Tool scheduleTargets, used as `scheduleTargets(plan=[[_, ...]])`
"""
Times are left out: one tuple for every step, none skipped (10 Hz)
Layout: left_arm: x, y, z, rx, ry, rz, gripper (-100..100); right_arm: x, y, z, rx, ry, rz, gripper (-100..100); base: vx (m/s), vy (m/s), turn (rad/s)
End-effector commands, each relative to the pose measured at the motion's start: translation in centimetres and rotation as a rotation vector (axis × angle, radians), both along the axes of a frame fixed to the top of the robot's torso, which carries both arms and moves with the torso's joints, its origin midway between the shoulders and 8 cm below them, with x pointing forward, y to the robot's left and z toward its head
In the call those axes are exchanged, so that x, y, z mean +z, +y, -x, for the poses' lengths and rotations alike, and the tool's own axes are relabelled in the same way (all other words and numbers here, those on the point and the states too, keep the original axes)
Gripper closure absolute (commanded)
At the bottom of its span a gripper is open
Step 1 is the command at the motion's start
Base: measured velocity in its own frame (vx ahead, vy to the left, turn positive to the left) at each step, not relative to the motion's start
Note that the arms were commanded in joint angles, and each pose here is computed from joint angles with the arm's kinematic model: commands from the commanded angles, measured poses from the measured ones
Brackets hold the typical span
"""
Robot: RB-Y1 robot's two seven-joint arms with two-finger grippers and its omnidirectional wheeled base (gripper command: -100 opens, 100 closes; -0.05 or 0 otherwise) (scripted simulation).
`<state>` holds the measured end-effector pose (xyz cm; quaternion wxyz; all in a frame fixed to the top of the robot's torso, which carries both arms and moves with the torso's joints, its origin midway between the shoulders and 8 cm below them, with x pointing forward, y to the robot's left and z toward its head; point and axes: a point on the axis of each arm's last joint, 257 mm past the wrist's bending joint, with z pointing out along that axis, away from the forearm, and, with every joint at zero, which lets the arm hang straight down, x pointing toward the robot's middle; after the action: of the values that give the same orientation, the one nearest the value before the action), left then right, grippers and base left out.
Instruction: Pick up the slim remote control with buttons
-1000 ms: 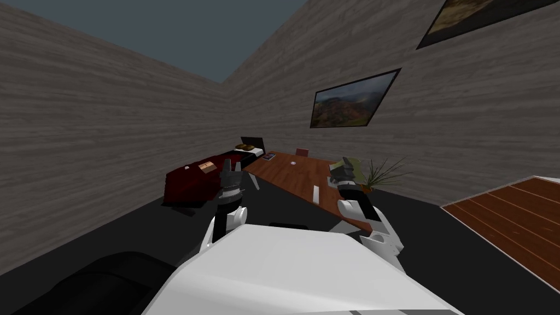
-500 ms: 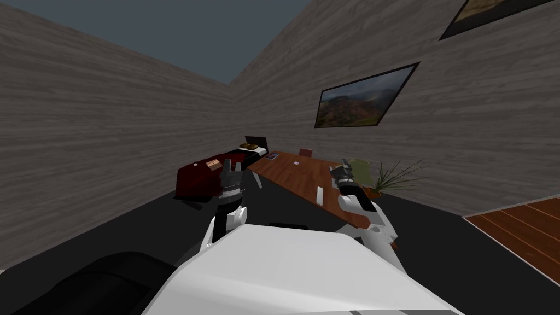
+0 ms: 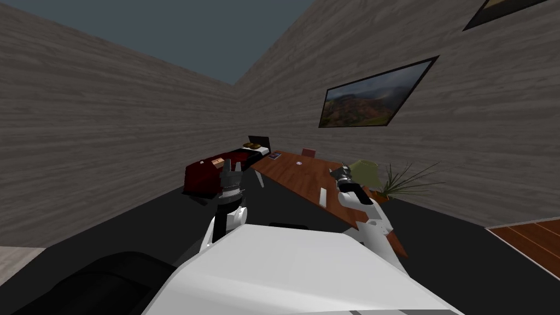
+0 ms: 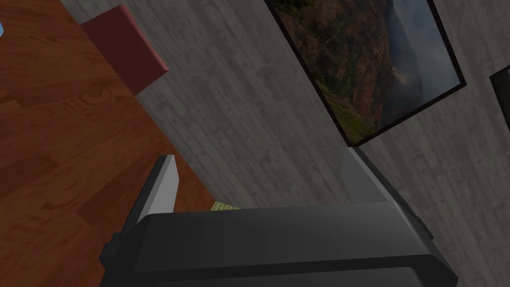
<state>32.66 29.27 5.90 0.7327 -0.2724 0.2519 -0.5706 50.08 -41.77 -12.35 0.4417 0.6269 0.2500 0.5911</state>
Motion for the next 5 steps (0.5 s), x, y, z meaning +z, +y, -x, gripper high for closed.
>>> scheduleTargets(plan=[[0.0,0.0,0.0,0.000,0.000,0.000,0,-1.6,-1.3,-0.9,-0.019,0.040,-0.071,-100,-0.001,0.016,0.095],[0.0,0.0,0.0,0.000,0.000,0.000,0,-2.6,-1.4,-0.9,-0.022,0.064,-0.096,-100,0.000,0.011,0.059],[0.0,0.0,0.0,0.000,0.000,0.000,0,-2.7,-1.4,-0.9,-0.023,0.069,-0.097,-100,0.000,0.000,0.000],[0.0,0.0,0.0,0.000,0.000,0.000,0,-4.3,-2.5,-1.5,-0.043,0.104,-0.164,-100,0.000,0.013,0.101],[0.0,0.0,0.0,0.000,0.000,0.000,0,-4.9,-2.6,-1.4,-0.046,0.122,-0.177,-100,0.003,0.009,0.052]])
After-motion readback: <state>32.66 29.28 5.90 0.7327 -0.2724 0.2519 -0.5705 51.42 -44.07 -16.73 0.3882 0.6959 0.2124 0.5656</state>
